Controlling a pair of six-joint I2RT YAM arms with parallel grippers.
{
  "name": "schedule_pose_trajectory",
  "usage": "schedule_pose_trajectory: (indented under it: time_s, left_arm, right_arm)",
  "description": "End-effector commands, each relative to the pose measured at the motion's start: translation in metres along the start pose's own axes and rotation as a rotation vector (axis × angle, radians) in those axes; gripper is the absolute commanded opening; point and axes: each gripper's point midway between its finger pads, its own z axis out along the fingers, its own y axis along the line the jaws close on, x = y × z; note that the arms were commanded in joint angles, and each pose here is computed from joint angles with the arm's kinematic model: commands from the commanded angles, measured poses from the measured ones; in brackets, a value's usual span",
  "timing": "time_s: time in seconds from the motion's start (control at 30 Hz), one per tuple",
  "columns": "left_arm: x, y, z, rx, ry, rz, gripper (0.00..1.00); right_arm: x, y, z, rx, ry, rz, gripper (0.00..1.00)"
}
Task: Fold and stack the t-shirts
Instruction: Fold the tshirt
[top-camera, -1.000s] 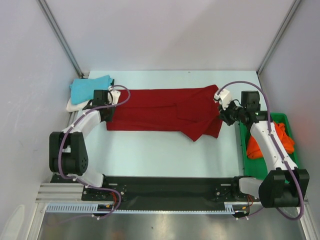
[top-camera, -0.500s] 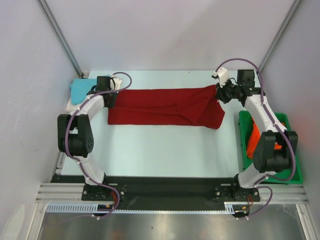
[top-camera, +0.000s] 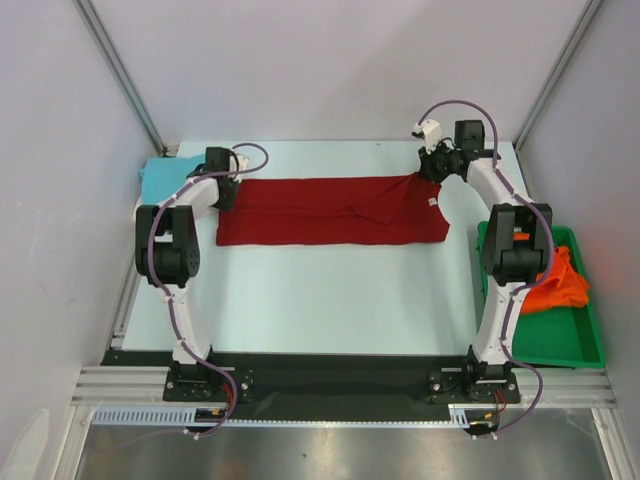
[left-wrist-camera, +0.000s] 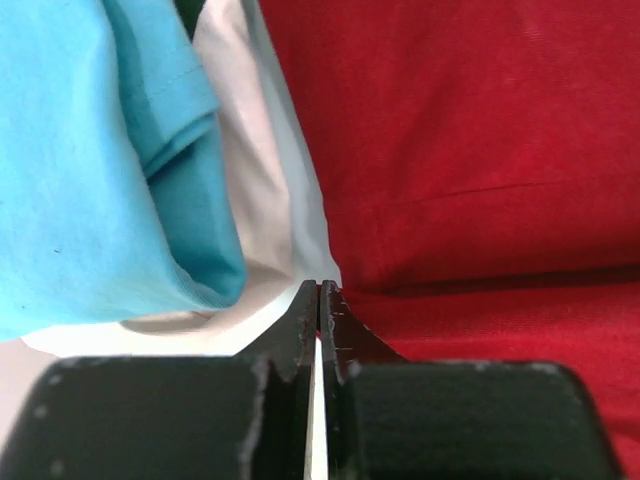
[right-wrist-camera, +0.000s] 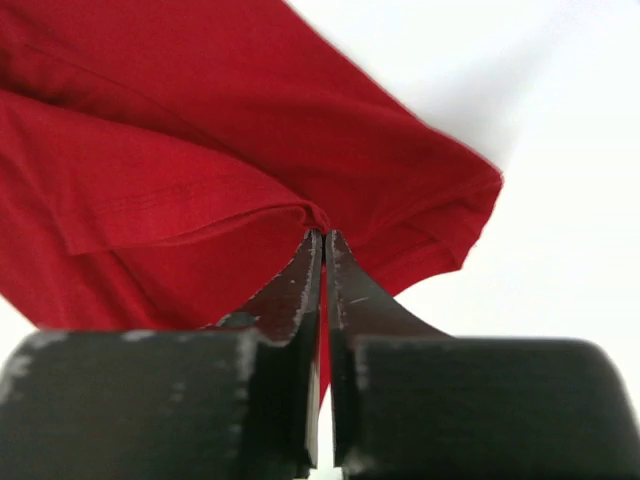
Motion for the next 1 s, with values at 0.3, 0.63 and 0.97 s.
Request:
schedule_pose_trajectory:
  time_s: [0.3, 0.63, 0.97]
  left_arm:
    - [-0.028, 0.016, -0.039, -0.183, -0.093, 0.036, 0.47]
    - [-0.015, -0.071, -0.061, 0.02, -0.083, 0.175, 0.46]
    - [0.029, -0.083, -0.04, 0.044, 0.03, 0.242, 0.45]
  right_arm:
    - [-0.08, -0.009, -0.047, 0.119, -0.179, 0.014, 0.5]
    - [0.011, 0.089, -0.01, -0.252, 0.076, 0.009, 0.49]
    - [0.048, 0.117, 0.009, -0.382, 0.141, -0.047, 0.47]
